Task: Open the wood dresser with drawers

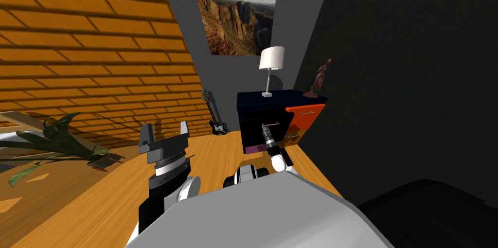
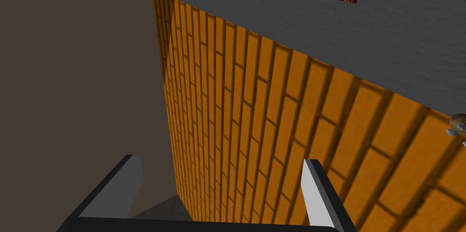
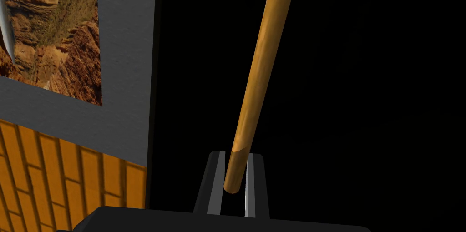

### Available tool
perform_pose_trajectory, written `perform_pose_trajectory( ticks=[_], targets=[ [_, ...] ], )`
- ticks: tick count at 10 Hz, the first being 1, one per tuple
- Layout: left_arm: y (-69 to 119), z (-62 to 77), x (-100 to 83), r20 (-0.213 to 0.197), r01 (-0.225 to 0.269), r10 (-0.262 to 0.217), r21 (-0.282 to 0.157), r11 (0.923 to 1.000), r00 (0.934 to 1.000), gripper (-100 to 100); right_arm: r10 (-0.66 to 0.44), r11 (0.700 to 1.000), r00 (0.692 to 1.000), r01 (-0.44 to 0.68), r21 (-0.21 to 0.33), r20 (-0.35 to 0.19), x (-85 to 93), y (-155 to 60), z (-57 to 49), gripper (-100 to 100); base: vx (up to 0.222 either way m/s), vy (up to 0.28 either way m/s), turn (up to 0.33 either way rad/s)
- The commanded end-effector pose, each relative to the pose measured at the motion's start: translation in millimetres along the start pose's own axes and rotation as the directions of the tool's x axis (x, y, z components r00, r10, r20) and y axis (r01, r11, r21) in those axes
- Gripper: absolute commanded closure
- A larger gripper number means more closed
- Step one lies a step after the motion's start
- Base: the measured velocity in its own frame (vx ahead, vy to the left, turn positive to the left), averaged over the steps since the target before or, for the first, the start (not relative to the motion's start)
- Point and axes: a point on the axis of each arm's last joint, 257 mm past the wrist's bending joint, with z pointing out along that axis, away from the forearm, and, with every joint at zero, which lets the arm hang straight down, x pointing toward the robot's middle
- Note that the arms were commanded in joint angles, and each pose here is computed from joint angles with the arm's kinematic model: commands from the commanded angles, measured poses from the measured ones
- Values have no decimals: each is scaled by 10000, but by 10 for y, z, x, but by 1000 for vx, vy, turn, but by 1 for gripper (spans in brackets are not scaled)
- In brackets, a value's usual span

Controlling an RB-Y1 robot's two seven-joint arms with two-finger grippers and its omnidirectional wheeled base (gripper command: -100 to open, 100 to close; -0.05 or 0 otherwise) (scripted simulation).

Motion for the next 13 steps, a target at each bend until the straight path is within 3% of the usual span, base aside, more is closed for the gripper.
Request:
perform_pose_trajectory(
  ticks=[1,7,8,9,13],
  targets=[
    [0,0,0,0,1,-1,0,10000,10000,0,72,9998,9998,-76,189,187,89,-51,3,100,-88,50,-57],
    [0,0,0,0,0,0,0,10000,10000,0,156,9989,9974,-187,440,710,218,-123,-6,100,-79,52,-101],
    [0,0,0,0,0,0,0,10000,10000,0,159,9996,9970,-176,213,761,155,-25,-41,100,-35,20,-24],
    [0,0,0,-1,-1,1,-1,10000,10000,0,228,9996,9952,-245,165,952,216,-89,-20,-100,19,36,-138],
    [0,0,0,0,-1,1,0,10000,10000,0,305,9992,9902,-338,214,1363,308,-287,37,-100,26,75,-132]
  ],
)
